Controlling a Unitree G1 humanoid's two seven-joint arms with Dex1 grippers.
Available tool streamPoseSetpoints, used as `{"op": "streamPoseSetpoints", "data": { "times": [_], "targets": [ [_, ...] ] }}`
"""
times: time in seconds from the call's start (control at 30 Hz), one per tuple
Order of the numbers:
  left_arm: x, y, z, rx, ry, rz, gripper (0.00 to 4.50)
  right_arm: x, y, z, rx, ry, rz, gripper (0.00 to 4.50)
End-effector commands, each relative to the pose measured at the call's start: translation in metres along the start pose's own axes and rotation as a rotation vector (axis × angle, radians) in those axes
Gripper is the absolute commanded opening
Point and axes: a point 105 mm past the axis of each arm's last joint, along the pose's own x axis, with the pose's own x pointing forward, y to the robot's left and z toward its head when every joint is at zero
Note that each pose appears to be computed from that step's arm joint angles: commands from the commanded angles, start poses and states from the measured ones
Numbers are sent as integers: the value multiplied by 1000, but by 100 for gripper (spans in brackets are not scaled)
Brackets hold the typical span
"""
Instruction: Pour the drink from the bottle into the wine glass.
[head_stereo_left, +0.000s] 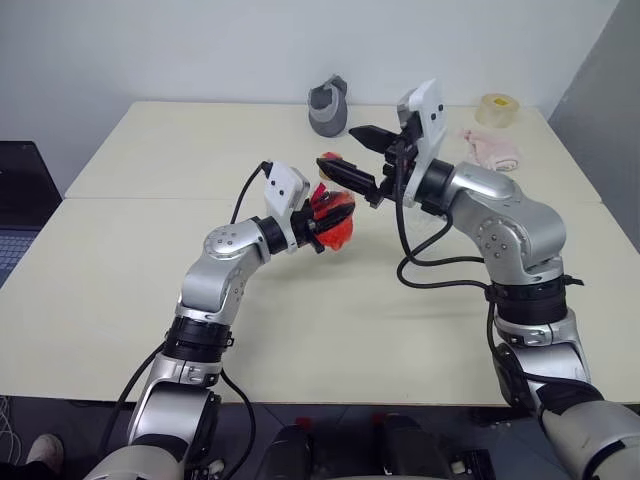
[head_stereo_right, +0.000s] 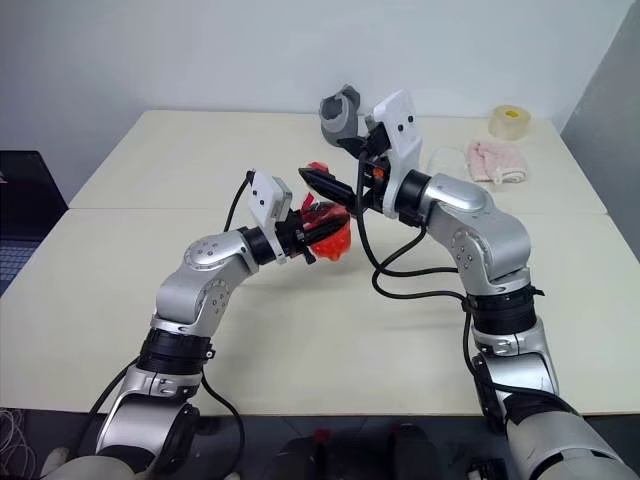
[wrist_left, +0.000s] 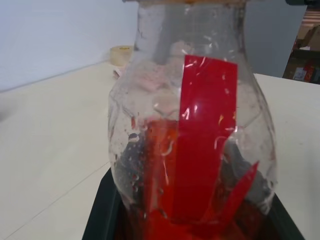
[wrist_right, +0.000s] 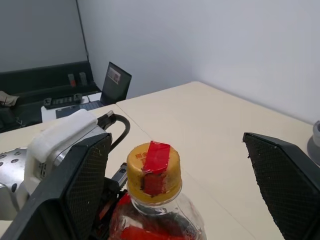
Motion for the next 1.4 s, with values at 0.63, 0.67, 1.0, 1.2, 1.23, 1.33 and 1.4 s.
{"op": "streamPoseSetpoints", "data": {
  "times": [0.63,0.67,1.0,1.2,1.23,1.33,1.4],
  "targets": [
    [-17,-11,24,40,-54,-23,140,-10,-12,10,-98,-15,-39,448],
    [-20,-11,24,39,-50,-22,140,-13,-13,10,-98,-11,-40,448],
    [-45,-19,33,12,-35,-26,140,-61,18,7,-23,47,187,448],
    [-47,-26,31,1,-23,-55,140,-61,34,13,5,21,308,448],
    [-45,-26,31,0,-27,-56,140,-56,35,16,8,4,316,448],
    [-37,-27,35,0,-49,-62,140,-41,38,23,5,-38,318,448],
    [-32,-29,37,-3,-63,-73,140,-30,40,26,1,-64,324,448]
  ]
}}
